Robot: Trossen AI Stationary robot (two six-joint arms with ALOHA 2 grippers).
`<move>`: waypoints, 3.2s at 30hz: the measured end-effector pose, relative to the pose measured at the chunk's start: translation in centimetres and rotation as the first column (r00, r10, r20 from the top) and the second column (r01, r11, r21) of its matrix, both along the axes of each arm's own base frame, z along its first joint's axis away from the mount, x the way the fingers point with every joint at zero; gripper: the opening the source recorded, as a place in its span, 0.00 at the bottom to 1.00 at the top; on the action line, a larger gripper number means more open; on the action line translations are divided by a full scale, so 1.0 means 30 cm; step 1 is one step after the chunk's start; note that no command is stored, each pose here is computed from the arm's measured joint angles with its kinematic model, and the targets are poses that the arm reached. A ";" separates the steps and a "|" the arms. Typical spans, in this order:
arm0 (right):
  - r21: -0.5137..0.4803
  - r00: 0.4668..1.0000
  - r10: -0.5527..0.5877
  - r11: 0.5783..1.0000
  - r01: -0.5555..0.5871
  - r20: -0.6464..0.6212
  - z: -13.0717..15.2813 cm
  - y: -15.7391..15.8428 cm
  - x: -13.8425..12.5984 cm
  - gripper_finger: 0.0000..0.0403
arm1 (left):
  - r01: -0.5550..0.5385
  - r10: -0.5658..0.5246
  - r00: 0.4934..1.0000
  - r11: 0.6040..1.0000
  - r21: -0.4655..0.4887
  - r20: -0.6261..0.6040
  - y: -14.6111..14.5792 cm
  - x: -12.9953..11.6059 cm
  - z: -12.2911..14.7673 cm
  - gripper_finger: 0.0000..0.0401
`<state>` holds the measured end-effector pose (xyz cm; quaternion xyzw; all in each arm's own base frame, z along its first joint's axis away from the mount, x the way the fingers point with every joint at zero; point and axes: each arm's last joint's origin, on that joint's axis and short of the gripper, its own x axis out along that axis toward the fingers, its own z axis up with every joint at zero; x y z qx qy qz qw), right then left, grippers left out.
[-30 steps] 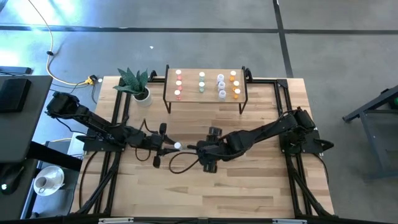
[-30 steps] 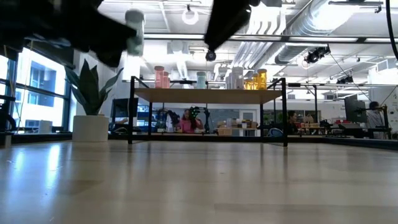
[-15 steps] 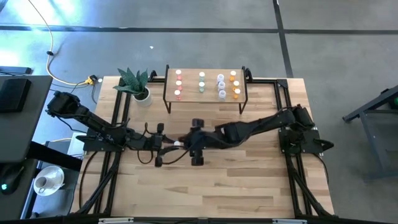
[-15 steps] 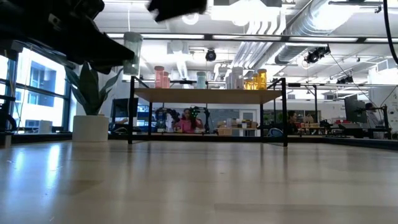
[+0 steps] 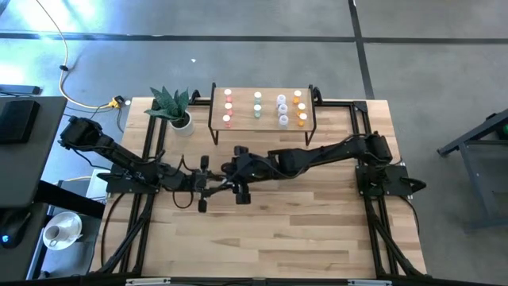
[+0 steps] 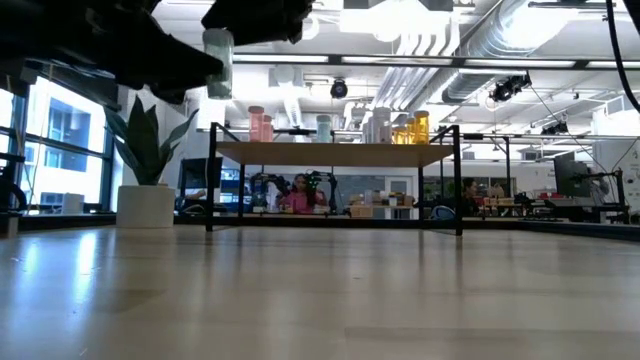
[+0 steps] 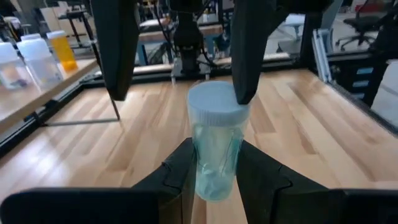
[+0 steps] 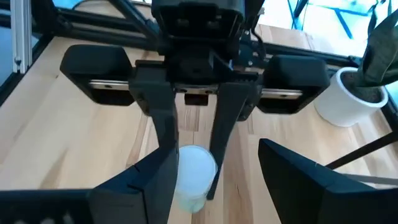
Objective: Pick and place medicine bottles onto shelf by color
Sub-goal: Put the blue pill bottle aligned with the other blue pill bottles on the shelf
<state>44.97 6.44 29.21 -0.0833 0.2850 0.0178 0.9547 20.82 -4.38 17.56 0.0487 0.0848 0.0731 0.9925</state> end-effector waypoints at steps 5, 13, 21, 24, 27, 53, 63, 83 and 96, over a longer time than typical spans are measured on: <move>0.032 1.000 0.001 0.999 0.000 -0.014 -0.006 -0.004 0.000 0.53 | -0.022 0.022 1.000 0.999 0.028 -0.007 0.009 0.001 -0.002 0.21; 0.043 0.999 0.013 0.999 -0.011 -0.036 -0.012 -0.001 -0.004 0.53 | -0.064 0.064 0.998 0.998 0.018 0.005 0.035 0.006 0.002 0.21; 0.032 0.998 -0.018 0.999 0.020 -0.053 -0.026 -0.016 0.001 0.51 | -0.065 0.065 0.998 0.998 0.011 0.015 0.050 0.010 0.006 0.21; 0.030 0.998 -0.023 0.999 0.025 -0.067 -0.039 -0.021 0.005 0.47 | -0.067 0.066 0.998 0.998 0.009 0.021 0.051 0.010 0.008 0.21; 0.025 0.997 -0.029 0.999 0.031 -0.073 -0.043 -0.023 0.005 0.40 | -0.065 0.065 0.998 0.998 0.010 0.018 0.051 0.010 0.007 0.21; 0.011 0.994 -0.074 0.997 0.075 -0.084 -0.026 -0.024 -0.012 0.24 | -0.097 0.097 0.995 0.991 0.094 0.003 0.055 0.009 0.006 0.48; -0.069 0.988 -0.155 0.985 0.156 0.011 0.155 -0.065 -0.119 0.24 | -0.097 0.097 0.995 0.992 0.086 0.001 0.051 0.008 0.004 0.57; -0.191 0.963 -0.266 0.948 0.253 -0.045 0.286 -0.106 -0.297 0.24 | 0.102 -0.104 0.994 0.993 -0.061 -0.034 -0.041 -0.011 -0.013 0.57; -0.234 0.922 -0.341 0.926 0.296 -0.182 0.161 -0.127 -0.335 0.24 | 0.152 -0.155 0.987 0.985 -0.077 -0.044 -0.082 -0.025 -0.018 0.57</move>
